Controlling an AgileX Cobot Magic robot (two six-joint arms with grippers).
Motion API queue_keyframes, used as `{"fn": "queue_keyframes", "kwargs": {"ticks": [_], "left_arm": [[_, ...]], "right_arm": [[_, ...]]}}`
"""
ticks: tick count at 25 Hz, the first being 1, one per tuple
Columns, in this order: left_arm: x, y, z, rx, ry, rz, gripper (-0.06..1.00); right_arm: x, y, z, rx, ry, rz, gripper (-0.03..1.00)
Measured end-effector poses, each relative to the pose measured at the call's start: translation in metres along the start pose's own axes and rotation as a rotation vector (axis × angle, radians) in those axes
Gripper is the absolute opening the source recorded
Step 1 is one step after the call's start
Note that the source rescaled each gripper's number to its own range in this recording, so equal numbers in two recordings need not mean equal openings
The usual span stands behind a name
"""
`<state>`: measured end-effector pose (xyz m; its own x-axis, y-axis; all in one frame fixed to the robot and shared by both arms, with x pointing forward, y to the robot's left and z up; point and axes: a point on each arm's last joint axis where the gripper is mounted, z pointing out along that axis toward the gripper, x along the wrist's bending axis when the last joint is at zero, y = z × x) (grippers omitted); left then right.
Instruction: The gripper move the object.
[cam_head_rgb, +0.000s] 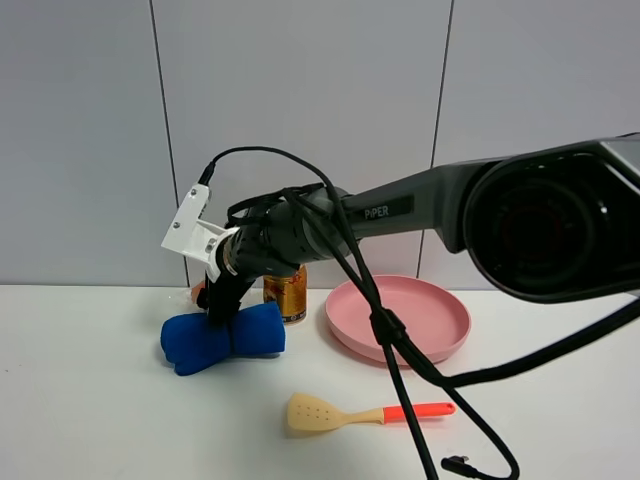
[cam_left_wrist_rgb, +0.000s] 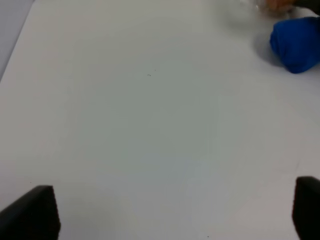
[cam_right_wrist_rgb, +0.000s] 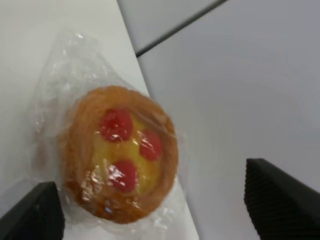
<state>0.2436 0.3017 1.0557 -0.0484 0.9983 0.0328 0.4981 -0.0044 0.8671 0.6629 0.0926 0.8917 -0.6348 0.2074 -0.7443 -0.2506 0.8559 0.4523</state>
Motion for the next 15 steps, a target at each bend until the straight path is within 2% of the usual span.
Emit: {"fn": "queue_keyframes", "kwargs": {"ticks": [2,5,7,10,13,15], "left_arm": [[0.000,0.000,0.000,0.000,0.000,0.000,1.00],[0.000,0.000,0.000,0.000,0.000,0.000,1.00],[0.000,0.000,0.000,0.000,0.000,0.000,1.00],[0.000,0.000,0.000,0.000,0.000,0.000,1.00],[0.000,0.000,0.000,0.000,0.000,0.000,1.00],[0.000,0.000,0.000,0.000,0.000,0.000,1.00]], "right_arm": [[-0.016,0.009,-0.012,-0.001,-0.030,0.029,0.46],[-0.054,0.033,-0.046,0.008,-0.099,0.136,0.46],[-0.091,0.057,-0.088,-0.005,-0.166,0.227,0.46],[-0.135,0.084,-0.154,-0.024,-0.246,0.321,0.53],[-0.170,0.093,-0.217,0.021,-0.319,0.390,0.56],[-0.188,0.090,-0.259,0.098,-0.359,0.430,0.57]]}}
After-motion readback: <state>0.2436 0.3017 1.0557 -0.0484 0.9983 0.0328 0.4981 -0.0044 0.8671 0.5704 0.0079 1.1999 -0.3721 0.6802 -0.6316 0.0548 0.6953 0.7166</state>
